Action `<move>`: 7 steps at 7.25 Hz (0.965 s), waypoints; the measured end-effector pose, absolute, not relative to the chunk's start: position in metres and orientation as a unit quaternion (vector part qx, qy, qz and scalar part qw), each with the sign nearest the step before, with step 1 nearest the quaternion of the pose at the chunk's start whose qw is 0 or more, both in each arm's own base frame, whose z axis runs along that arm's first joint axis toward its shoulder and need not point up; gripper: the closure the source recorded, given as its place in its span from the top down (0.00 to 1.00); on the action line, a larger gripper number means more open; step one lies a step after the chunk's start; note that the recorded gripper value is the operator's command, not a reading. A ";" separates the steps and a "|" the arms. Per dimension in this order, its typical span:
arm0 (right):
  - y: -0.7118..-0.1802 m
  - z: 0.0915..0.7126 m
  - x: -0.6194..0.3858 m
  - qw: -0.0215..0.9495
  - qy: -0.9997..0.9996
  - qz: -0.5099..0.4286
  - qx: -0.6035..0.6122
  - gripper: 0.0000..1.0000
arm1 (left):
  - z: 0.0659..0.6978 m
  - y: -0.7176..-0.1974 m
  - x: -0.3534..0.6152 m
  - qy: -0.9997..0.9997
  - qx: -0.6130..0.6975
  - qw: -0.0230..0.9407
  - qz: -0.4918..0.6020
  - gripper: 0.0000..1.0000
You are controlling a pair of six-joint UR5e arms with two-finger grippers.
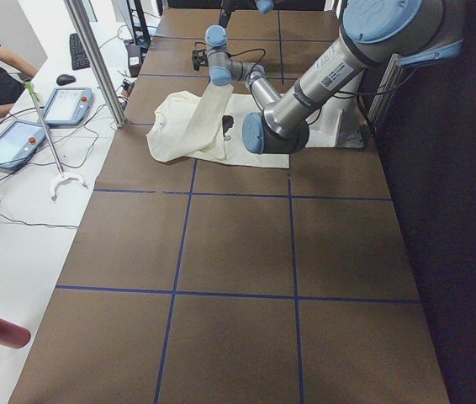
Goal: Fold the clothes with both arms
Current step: 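Fold the other sleeve across the chest with the left gripper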
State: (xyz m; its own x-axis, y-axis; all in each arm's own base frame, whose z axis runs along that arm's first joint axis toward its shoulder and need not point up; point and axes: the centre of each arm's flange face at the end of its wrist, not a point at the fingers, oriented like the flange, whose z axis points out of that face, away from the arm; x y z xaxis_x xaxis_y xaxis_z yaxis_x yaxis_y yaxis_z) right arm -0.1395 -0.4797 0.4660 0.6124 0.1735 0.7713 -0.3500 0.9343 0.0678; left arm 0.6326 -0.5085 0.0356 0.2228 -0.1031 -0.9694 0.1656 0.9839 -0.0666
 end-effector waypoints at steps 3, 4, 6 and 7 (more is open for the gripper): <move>-0.477 0.464 -0.132 0.886 -0.426 0.148 0.104 1.00 | 0.033 -0.486 0.679 0.632 0.053 0.765 -0.111 0.81; -0.476 0.460 -0.136 0.881 -0.438 0.143 0.107 1.00 | 0.030 -0.488 0.674 0.640 0.047 0.756 -0.128 0.81; -0.457 0.449 -0.176 0.862 -0.478 0.146 0.086 1.00 | 0.042 -0.502 0.625 0.661 0.049 0.733 -0.154 0.75; -0.440 0.440 -0.216 0.856 -0.487 0.160 0.067 0.99 | 0.074 -0.501 0.585 0.668 0.050 0.727 -0.153 0.75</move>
State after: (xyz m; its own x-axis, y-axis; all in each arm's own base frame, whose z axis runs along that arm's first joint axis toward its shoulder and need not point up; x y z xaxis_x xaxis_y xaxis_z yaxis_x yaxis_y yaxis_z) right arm -0.2163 -0.4399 0.4396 0.4736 0.2090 0.8556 -0.3404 0.9394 -0.0410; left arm 0.5846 -0.5014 0.0742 0.0612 -0.1555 -0.9859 0.2904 0.9478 -0.1315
